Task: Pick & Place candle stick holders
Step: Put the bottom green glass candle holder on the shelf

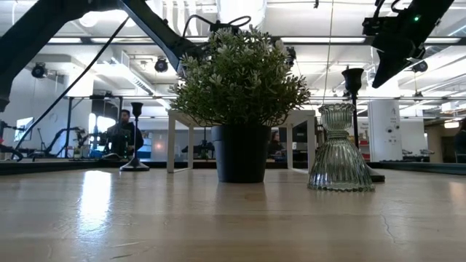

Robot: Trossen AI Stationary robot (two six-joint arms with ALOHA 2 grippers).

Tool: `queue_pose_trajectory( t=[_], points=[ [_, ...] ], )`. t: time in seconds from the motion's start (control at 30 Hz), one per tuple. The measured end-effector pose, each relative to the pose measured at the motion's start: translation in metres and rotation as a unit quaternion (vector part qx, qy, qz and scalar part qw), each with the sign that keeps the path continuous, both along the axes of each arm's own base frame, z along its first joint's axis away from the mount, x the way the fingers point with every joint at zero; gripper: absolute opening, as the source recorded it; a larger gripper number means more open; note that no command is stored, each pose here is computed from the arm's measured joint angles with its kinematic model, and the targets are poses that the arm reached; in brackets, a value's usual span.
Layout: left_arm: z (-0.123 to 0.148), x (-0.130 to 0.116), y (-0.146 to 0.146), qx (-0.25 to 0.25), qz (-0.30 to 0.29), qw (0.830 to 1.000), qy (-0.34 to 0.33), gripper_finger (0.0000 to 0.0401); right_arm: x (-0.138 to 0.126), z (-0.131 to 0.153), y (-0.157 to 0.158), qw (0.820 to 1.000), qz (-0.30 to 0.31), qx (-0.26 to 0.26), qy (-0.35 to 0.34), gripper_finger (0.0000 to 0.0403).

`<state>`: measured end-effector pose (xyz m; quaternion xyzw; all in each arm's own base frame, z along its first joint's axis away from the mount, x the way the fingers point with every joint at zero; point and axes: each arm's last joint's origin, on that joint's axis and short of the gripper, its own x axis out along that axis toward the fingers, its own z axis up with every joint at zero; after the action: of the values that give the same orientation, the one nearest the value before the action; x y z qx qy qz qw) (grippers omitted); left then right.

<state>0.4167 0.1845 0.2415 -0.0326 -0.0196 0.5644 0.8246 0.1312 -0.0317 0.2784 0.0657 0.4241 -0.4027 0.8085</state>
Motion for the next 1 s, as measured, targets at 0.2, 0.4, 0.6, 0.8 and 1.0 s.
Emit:
queue_pose_trajectory(
  t=[0.2, 0.4, 0.6, 0.8, 1.0],
  points=[
    [-0.002, -0.001, 0.004, -0.009, -0.013, 1.0, -0.004, 0.0133, 0.0, 0.0, 0.0, 1.0, 0.0, 0.0, 0.0, 0.0013],
    [-0.003, -0.004, 0.009, -0.013, -0.006, 1.0, 0.001, 0.0133, 0.0, 0.0, 0.0, 1.0, 0.0, 0.0, 0.0, 0.0013],
    [-0.003, -0.006, 0.015, -0.02, -0.021, 1.0, -0.004, 0.0133, 0.0, 0.0, 0.0, 1.0, 0.0, 0.0, -0.001, 0.0013],
    [-0.004, -0.006, 0.017, -0.022, -0.033, 0.999, -0.005, 0.0133, 0.0, 0.0, 0.0, 1.0, 0.0, 0.0, -0.002, 0.0013],
    [-0.004, -0.006, 0.018, -0.025, -0.044, 0.999, -0.004, 0.0133, 0.001, 0.0, 0.0, 1.0, 0.003, -0.002, -0.003, 0.0013]
  ],
)
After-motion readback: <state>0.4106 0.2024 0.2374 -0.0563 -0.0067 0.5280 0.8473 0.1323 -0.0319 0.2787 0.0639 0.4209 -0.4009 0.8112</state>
